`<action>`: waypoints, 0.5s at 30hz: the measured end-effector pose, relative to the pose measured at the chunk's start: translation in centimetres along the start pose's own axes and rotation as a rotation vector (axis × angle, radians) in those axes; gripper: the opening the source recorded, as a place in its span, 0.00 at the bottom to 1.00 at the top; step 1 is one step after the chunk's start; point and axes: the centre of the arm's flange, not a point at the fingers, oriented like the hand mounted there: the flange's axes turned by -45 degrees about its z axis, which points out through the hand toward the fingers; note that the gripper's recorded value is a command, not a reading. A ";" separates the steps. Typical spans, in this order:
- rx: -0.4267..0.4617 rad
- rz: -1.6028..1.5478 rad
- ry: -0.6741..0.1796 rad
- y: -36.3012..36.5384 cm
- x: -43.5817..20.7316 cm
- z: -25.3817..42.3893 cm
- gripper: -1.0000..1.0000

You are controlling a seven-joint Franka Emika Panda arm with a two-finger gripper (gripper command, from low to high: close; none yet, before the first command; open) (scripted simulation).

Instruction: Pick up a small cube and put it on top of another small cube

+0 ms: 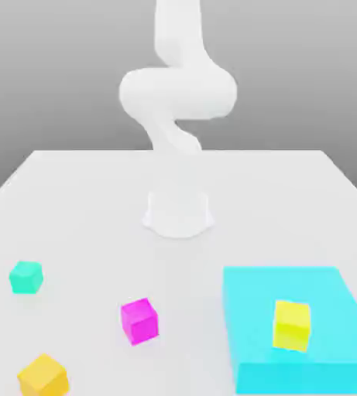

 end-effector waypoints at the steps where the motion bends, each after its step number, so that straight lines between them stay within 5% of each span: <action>1: -0.005 0.018 -0.027 0.6 0.1 1.9 0.50; 15: -0.097 0.272 -0.371 9.8 -5.6 25.8 0.50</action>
